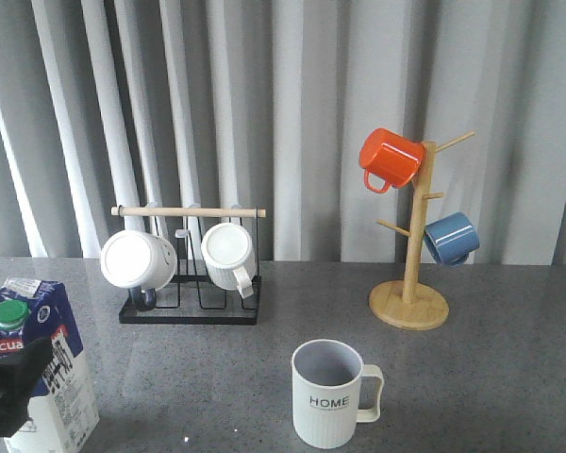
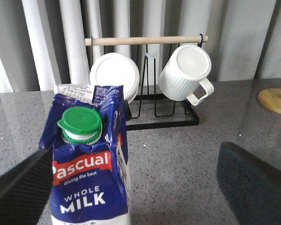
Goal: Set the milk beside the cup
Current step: 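Close the left gripper around the milk carton's upper body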
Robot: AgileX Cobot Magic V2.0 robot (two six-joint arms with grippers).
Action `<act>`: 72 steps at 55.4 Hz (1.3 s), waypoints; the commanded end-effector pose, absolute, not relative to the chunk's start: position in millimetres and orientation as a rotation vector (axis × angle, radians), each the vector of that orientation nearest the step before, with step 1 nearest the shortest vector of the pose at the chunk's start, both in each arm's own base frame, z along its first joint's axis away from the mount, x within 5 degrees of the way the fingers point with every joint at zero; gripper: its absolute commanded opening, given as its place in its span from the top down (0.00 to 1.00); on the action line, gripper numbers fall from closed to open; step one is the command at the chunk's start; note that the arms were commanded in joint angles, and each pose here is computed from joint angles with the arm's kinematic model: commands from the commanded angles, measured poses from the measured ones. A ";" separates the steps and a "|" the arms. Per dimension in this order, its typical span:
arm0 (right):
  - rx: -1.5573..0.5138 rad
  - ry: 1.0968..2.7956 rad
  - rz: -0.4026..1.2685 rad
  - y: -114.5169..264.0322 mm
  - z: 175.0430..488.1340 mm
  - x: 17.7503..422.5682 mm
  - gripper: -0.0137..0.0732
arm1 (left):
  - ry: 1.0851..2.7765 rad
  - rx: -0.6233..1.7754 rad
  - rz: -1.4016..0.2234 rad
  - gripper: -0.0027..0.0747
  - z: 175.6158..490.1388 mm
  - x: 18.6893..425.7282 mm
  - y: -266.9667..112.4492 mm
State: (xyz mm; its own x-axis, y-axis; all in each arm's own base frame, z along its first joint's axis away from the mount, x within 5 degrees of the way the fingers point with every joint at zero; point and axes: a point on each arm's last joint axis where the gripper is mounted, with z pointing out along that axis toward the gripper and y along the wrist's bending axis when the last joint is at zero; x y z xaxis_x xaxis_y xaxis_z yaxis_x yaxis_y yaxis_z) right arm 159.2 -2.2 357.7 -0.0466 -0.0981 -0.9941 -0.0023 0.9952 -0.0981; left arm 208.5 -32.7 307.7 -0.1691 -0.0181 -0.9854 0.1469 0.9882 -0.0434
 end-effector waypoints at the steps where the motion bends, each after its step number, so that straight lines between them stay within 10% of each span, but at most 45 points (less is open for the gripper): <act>1: -0.048 1.526 -0.120 -6.0 374.4 157.4 0.85 | 1.583 0.084 -0.140 0.08 329.7 212.4 -31.0; 72: -0.054 1.527 -0.126 -6.0 374.1 157.4 0.85 | 1.577 0.045 -0.110 0.14 312.1 239.8 -25.7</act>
